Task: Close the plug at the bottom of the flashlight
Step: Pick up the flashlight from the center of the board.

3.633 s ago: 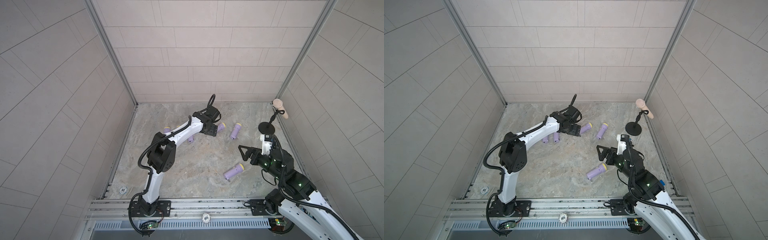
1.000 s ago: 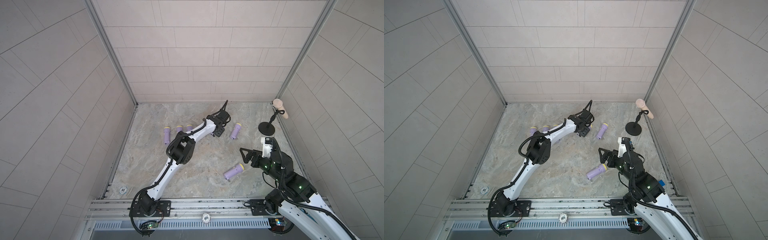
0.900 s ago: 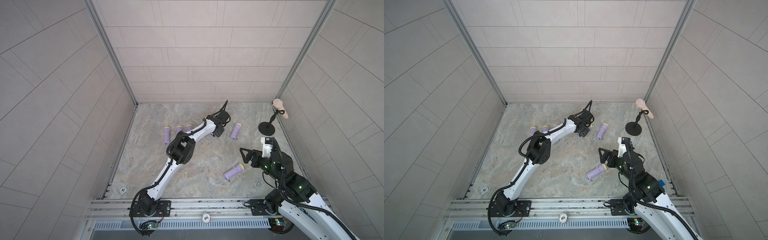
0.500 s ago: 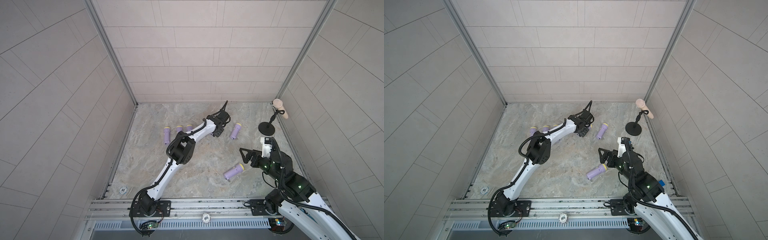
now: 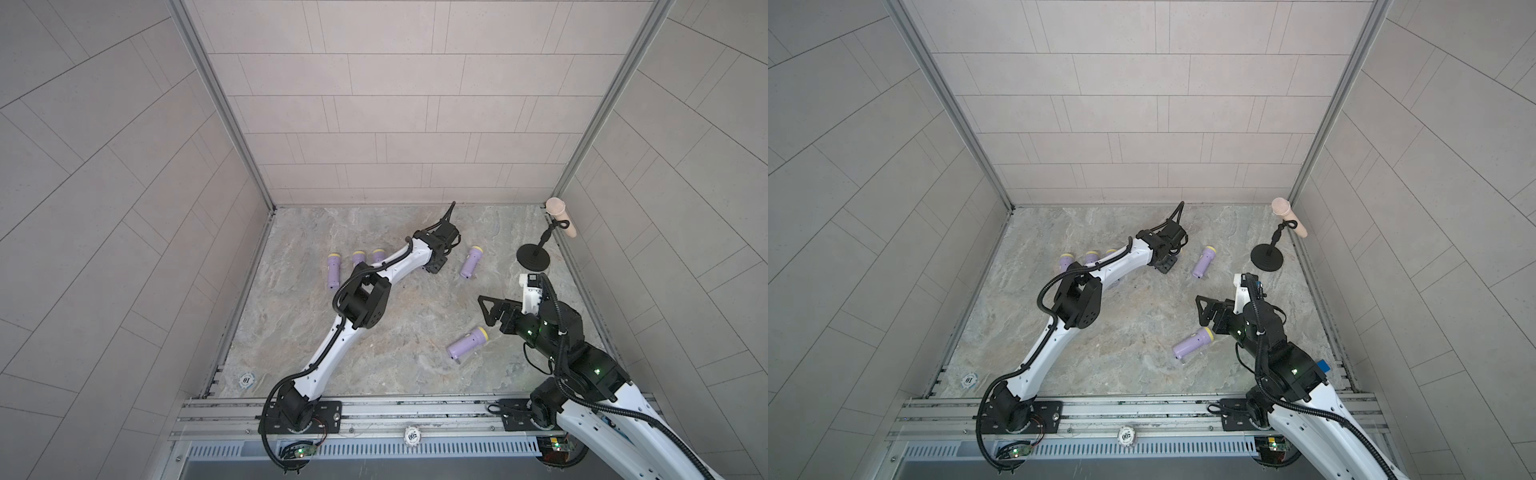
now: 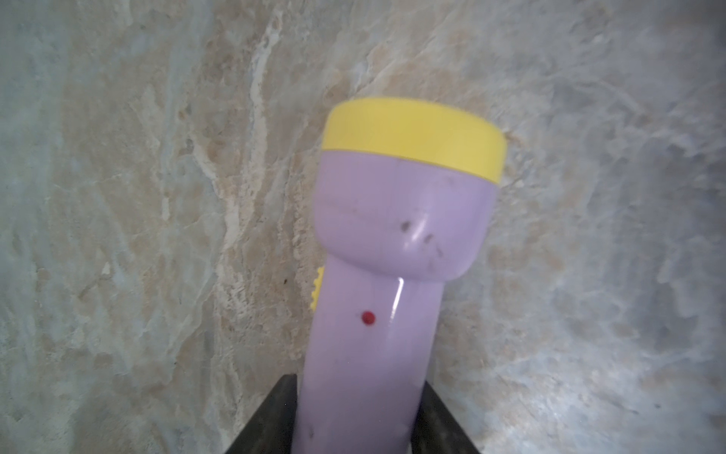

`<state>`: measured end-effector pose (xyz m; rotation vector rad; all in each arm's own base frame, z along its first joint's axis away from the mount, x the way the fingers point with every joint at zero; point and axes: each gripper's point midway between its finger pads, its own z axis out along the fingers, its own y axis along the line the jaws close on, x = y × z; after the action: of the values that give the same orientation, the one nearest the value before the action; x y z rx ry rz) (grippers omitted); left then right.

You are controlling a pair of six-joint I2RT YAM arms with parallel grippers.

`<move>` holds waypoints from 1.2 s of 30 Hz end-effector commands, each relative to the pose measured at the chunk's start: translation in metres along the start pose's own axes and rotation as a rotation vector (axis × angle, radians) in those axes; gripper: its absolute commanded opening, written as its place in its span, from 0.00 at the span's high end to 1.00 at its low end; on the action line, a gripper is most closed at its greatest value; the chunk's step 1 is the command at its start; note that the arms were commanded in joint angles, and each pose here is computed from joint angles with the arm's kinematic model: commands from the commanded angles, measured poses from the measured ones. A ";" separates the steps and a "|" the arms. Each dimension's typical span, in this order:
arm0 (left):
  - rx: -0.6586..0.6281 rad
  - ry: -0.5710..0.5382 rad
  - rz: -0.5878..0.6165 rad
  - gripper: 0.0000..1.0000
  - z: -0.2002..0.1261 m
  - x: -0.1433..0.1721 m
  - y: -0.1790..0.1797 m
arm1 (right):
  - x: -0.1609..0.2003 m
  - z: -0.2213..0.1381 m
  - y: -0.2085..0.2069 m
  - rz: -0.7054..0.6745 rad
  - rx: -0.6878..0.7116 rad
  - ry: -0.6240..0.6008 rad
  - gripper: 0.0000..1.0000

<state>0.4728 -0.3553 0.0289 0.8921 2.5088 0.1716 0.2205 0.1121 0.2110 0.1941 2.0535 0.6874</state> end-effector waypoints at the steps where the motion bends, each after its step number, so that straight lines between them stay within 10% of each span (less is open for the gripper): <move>1: -0.011 0.011 0.000 0.54 0.001 0.000 0.001 | -0.008 -0.001 0.003 -0.002 -0.010 -0.029 0.00; 19: -0.005 -0.087 -0.096 1.00 -0.041 -0.025 0.013 | -0.004 0.002 0.004 0.019 -0.025 -0.019 0.00; 36: 0.136 -0.258 -0.383 1.00 -0.105 -0.036 0.017 | -0.002 0.000 0.014 0.078 -0.084 -0.011 0.00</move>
<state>0.4588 -0.3569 0.1216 0.5353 2.4323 -0.1168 0.2203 0.1202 0.2201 0.2098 2.0256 0.7740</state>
